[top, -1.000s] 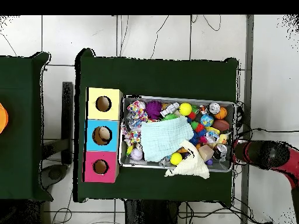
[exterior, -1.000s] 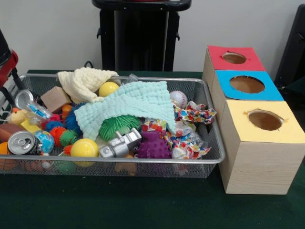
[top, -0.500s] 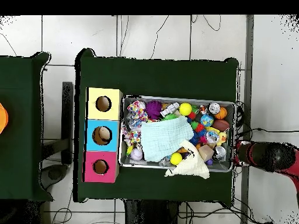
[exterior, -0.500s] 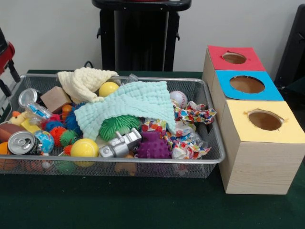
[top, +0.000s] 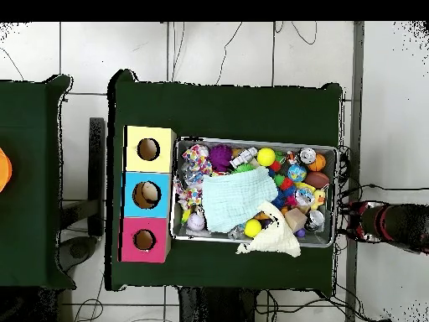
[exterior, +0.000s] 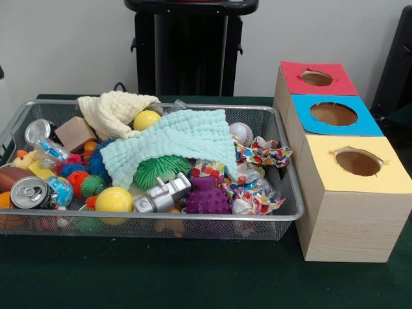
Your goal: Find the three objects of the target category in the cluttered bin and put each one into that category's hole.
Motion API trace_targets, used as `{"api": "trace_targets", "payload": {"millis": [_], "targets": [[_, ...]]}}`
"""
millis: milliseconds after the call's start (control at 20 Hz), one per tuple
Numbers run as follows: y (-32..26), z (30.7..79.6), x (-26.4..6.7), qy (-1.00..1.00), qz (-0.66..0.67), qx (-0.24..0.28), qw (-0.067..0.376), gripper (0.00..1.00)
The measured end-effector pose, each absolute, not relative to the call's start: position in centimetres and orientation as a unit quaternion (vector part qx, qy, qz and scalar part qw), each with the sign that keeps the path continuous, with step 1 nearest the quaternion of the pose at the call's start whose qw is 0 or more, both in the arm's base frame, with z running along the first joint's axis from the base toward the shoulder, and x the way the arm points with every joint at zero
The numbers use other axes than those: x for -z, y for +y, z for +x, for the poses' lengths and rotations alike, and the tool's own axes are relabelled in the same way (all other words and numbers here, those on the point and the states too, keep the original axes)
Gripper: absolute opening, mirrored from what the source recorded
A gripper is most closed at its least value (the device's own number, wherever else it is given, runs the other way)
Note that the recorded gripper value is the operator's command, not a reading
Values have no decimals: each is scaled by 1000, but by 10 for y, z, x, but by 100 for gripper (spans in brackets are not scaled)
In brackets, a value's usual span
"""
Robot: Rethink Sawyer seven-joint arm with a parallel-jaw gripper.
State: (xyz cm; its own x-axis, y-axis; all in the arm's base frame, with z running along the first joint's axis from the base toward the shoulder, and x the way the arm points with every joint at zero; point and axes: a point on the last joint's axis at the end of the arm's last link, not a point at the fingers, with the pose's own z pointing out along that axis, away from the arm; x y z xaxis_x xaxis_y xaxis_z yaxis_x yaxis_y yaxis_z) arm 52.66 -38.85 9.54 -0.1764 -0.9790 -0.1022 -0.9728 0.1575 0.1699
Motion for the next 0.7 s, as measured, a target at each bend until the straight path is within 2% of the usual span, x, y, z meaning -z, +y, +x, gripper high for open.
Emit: {"api": "trace_targets", "payload": {"millis": [700], "targets": [[-364, 539, -103, -743, 663, 94, 1, 100]]}}
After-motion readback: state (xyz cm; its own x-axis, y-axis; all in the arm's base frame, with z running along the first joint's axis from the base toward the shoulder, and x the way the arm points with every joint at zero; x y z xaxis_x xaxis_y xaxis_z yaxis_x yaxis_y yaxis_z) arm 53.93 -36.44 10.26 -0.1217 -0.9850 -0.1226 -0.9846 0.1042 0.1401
